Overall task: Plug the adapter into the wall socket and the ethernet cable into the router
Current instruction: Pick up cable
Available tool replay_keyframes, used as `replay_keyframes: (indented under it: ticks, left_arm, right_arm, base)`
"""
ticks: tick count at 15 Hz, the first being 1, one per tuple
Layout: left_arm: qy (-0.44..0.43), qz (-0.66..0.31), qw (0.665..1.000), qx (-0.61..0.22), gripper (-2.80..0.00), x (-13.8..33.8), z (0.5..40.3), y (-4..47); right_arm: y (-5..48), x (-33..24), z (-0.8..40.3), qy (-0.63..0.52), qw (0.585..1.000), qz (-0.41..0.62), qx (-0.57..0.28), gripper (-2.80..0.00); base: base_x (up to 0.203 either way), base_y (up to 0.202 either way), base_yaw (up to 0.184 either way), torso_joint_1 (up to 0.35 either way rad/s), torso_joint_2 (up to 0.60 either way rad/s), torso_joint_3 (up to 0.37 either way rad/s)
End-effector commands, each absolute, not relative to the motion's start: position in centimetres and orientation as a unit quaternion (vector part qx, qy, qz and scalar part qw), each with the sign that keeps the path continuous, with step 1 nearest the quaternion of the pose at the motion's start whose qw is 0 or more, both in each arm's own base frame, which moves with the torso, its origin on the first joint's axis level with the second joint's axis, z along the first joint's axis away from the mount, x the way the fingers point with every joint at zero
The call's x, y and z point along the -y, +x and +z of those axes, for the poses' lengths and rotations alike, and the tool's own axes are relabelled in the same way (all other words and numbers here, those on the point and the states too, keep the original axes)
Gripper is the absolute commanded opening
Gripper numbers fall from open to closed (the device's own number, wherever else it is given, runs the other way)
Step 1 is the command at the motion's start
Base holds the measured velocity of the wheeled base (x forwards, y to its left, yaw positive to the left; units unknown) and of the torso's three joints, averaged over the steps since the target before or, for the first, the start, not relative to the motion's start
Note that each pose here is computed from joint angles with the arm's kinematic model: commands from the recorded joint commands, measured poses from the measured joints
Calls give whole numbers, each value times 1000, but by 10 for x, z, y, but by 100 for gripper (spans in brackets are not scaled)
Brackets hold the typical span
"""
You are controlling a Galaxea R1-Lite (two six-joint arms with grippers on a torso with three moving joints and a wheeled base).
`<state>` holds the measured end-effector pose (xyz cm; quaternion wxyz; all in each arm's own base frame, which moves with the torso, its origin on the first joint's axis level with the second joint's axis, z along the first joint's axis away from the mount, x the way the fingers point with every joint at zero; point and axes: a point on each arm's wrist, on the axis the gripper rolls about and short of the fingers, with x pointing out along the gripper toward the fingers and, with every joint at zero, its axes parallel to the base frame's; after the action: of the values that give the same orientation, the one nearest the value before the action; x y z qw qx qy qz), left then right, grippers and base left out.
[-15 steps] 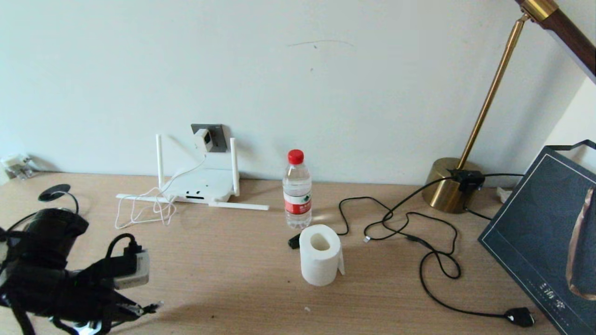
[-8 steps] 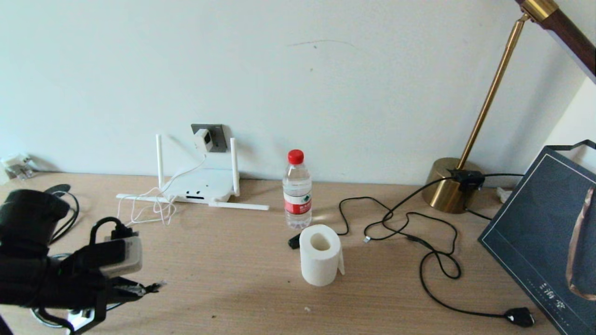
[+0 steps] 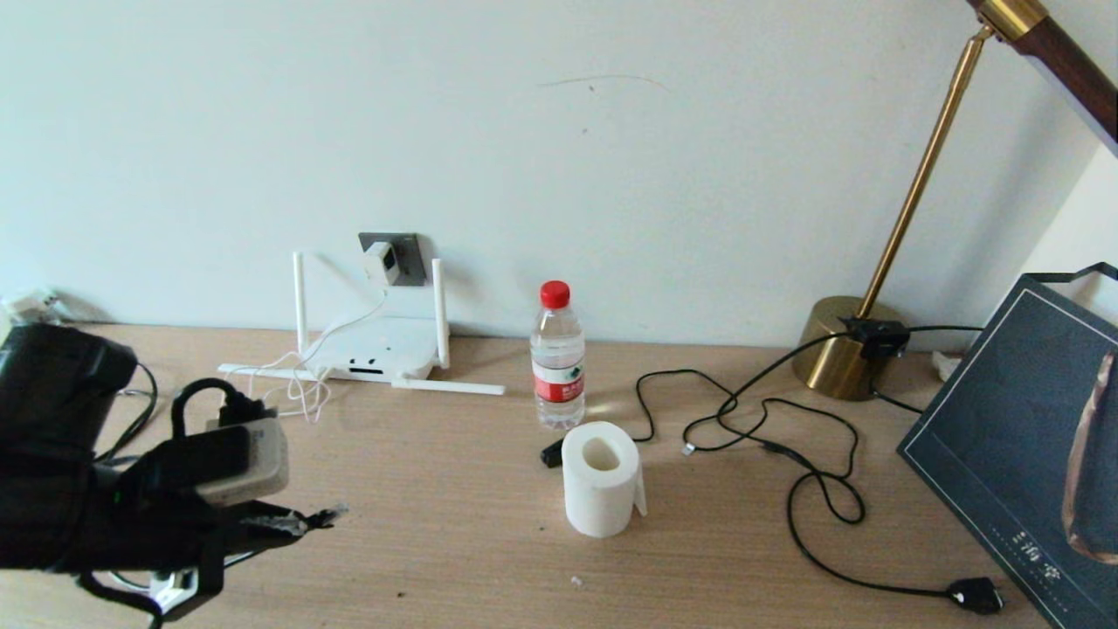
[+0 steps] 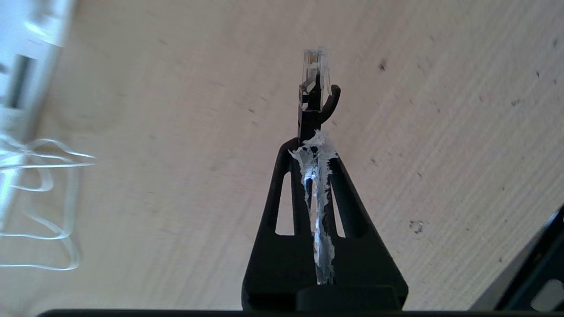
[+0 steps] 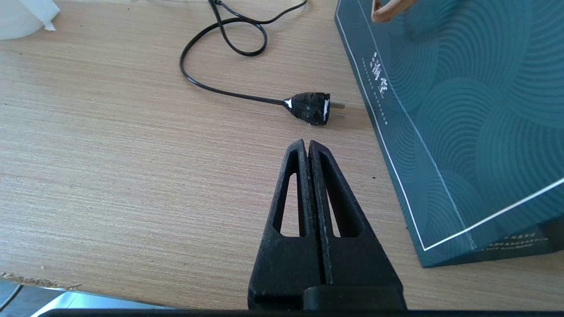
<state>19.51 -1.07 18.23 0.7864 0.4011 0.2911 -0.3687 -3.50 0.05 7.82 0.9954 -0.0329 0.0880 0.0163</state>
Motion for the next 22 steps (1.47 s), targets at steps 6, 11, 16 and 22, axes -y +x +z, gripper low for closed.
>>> replay_keyframes:
  ticks: [6,11,16,22]
  left_arm:
    - [374,-353,822,-246,-280,16,205,195]
    - [367,-372,830,-196,-280,21,213,190]
    - [362,-383,835,-157,-280,28,219,191]
    - [360,-378,843,-128,-280,33,234,193]
  right_arm:
    - [-35,-1,78,-33,995,17,-89,-280]
    - [-35,-1,78,-33,995,16,-89,-280]
    - [-35,0,78,-31,995,15,-89,-280]
    - [-42,-1,100,16,999,16,-47,-280]
  base:
    - [0,0,0,0,0,0]
    - [0,0,0,0,0,0]
    - [0,0,0,0,0,0]
    - [0,0,0,0,0,0]
